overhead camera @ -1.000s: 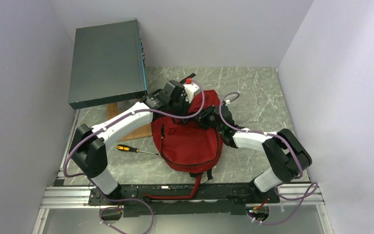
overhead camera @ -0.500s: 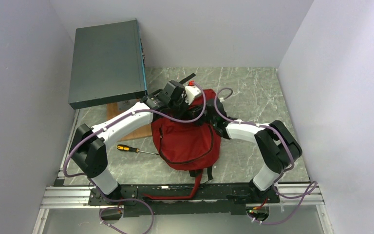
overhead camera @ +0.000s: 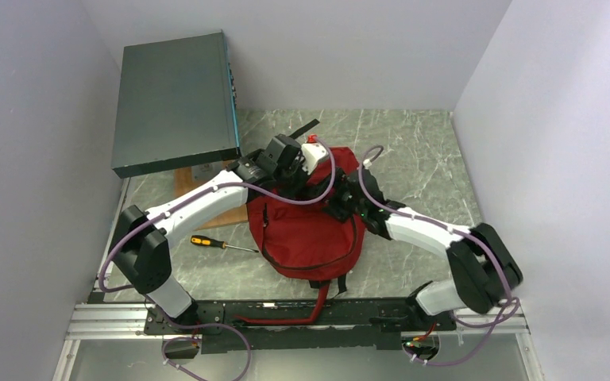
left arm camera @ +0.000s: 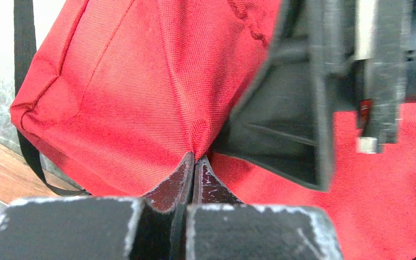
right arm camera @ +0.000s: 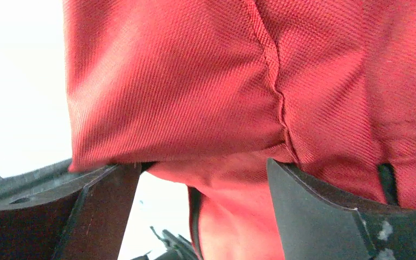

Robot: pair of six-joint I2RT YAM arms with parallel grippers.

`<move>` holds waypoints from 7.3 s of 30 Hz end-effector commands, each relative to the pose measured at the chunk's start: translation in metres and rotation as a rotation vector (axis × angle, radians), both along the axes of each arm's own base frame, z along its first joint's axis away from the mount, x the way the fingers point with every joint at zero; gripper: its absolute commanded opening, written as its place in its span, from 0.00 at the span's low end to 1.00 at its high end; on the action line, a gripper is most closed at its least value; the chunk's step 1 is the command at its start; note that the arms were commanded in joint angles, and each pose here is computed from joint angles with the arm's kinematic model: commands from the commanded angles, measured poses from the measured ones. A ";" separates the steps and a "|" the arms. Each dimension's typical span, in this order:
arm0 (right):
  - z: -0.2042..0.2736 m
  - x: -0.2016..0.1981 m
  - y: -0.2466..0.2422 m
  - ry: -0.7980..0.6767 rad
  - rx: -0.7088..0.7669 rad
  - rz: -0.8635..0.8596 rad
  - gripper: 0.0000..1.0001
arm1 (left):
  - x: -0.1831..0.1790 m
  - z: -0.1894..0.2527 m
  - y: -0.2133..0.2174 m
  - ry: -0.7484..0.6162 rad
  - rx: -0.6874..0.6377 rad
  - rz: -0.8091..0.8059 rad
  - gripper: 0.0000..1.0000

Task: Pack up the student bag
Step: Place the stationery in the student bag, then adjust the student bag at the center of the board, then zip the student bag at the center of the board.

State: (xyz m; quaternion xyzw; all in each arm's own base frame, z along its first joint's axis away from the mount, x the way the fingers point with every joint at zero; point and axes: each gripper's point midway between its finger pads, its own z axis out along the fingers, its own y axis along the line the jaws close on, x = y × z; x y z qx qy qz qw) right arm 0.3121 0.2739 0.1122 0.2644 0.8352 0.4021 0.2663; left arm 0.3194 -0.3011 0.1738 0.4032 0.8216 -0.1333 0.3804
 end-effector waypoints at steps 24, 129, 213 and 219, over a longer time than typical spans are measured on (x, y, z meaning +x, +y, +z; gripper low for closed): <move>-0.033 -0.046 -0.177 -0.106 -0.951 0.033 0.78 | -0.107 0.035 0.043 0.155 -0.439 0.141 0.86; 0.098 -0.002 -0.064 -0.595 -0.539 0.425 0.63 | -0.092 -0.030 0.083 0.249 -0.761 0.401 0.47; 0.054 0.005 0.054 -0.466 -0.465 0.519 0.00 | -0.034 -0.047 0.028 0.418 -0.735 0.411 0.62; 0.058 0.005 0.050 -0.475 -0.448 0.518 0.00 | -0.033 -0.073 0.033 0.447 -0.669 0.450 0.66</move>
